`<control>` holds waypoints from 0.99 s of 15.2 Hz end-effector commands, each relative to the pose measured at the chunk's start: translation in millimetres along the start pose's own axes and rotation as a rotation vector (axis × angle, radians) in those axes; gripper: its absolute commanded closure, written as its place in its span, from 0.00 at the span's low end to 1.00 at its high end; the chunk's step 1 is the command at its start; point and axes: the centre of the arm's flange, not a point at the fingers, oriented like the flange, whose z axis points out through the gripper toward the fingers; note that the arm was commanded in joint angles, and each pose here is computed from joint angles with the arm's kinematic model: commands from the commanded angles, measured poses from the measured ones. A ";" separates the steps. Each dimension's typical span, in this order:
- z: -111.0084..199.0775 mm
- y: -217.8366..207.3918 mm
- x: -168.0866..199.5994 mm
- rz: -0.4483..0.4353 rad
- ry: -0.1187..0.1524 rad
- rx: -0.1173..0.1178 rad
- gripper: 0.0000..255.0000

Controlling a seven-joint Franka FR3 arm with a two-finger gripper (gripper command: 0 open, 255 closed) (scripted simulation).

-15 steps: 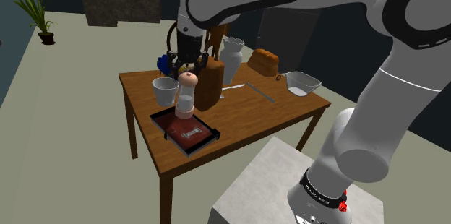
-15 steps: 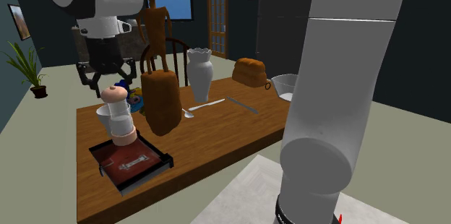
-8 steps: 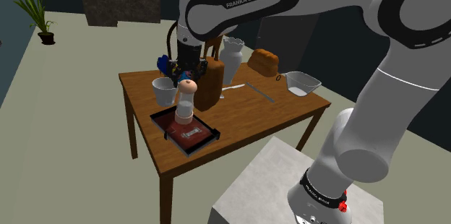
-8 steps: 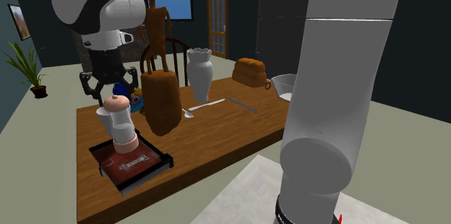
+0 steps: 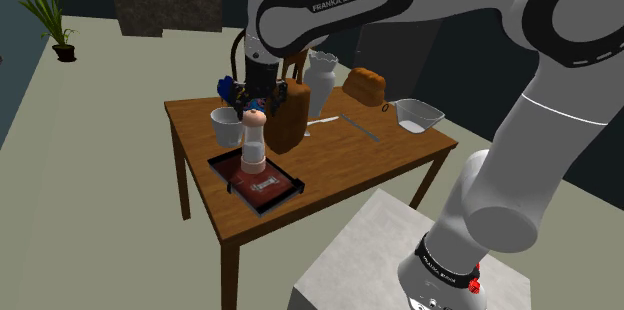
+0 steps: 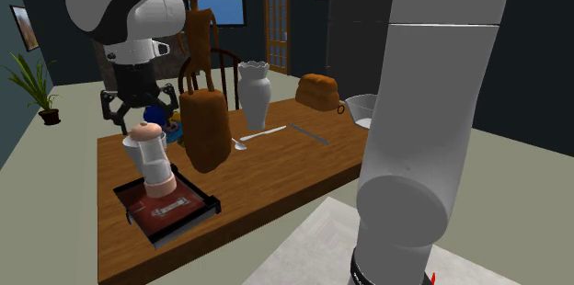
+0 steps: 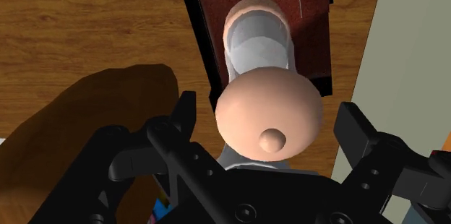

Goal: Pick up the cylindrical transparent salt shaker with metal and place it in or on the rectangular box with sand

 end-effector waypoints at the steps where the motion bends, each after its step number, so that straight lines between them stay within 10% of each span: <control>1: 0.0 0.0 0.0 0.000 0.000 0.000 0.00; 15: -50.0 0.0 0.0 0.000 0.000 0.000 0.00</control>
